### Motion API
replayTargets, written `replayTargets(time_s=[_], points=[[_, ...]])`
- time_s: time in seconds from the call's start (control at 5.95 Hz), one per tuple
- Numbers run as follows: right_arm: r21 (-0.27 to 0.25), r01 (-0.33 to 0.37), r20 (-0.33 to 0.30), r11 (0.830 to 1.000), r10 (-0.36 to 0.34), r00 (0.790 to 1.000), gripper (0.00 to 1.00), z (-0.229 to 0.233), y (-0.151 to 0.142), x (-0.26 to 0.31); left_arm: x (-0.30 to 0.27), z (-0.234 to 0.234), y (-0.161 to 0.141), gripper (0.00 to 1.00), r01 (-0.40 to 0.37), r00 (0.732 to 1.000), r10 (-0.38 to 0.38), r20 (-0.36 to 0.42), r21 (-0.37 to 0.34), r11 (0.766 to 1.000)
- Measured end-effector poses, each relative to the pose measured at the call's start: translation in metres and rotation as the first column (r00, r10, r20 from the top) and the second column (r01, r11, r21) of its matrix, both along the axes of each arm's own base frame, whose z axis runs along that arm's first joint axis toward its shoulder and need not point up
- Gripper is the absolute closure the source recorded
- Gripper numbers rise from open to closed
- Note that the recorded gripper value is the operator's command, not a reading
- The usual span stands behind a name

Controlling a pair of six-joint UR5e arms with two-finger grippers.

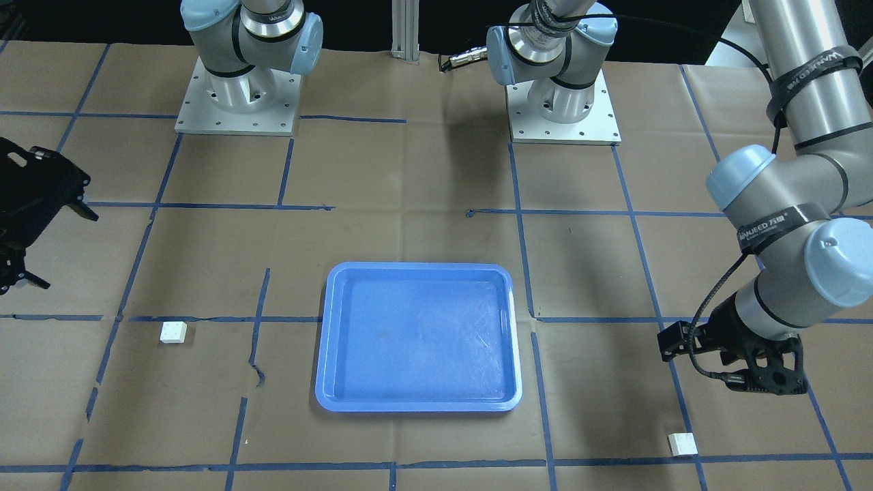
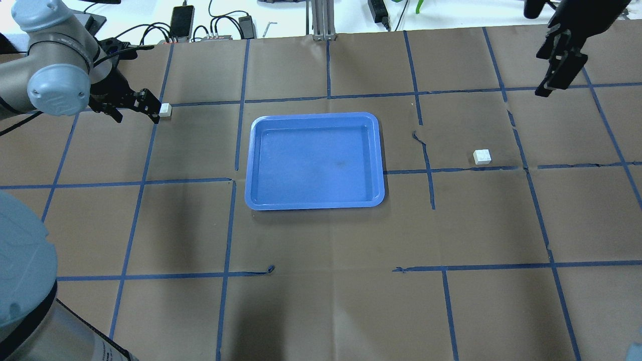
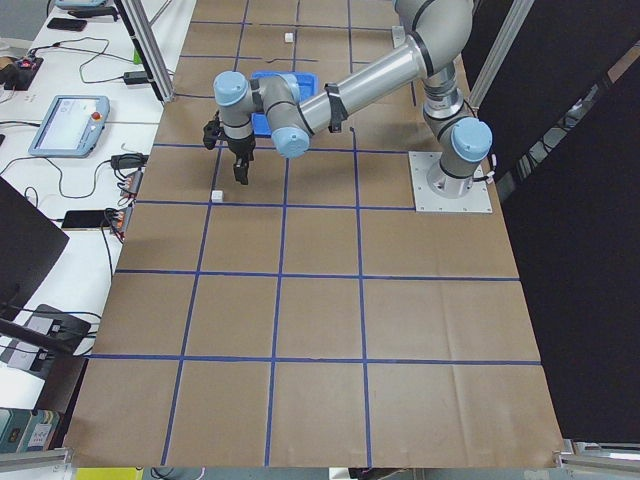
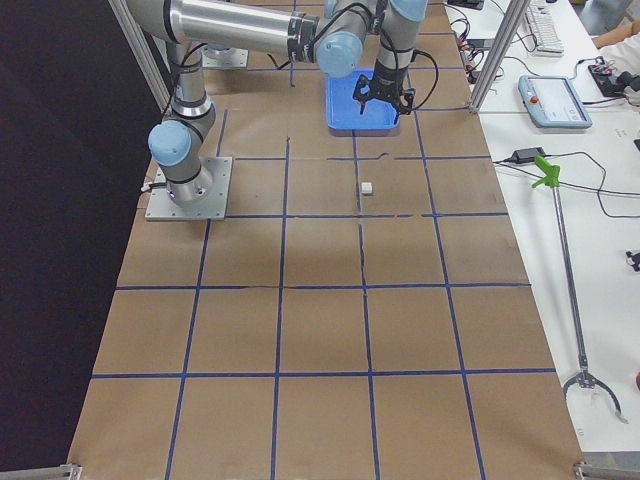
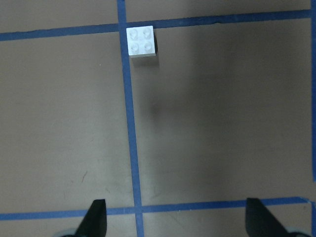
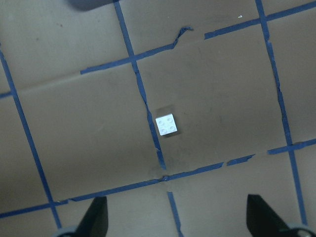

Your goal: Assemble white blocks and place on blue tray

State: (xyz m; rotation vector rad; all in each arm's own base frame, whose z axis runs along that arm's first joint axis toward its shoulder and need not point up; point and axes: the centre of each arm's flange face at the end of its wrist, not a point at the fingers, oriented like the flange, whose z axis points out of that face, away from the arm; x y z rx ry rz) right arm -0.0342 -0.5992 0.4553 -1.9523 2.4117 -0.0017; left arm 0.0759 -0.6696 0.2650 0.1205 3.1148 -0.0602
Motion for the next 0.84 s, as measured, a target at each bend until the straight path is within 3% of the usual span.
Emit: replayTargets(time_s=[0.17,0.34,0.67,0.84], points=[[-0.022,-0.13,0.034,0.991,0.131,0.991,0.0,-0.015,-0.011,-0.022,0.011,-0.025,-0.021,0.01,-0.004,1.0,0.004,0.007,-0.02,1.0],[-0.048,-0.208,0.096,0.977,0.212,0.973,0.0,-0.03,-0.02,-0.029,0.019,-0.041,-0.042,0.03,-0.008,1.0,0.009,0.009,-0.032,0.999],[-0.091,-0.254,0.265,0.963,0.269,0.926,0.0,-0.08,-0.034,-0.054,0.024,-0.06,-0.063,0.03,-0.031,1.0,0.031,-0.001,-0.04,0.999],[-0.109,-0.246,0.366,0.963,0.268,0.891,0.0,-0.119,-0.038,-0.074,0.023,-0.065,-0.068,0.03,-0.053,0.999,0.052,-0.009,-0.041,0.998]])
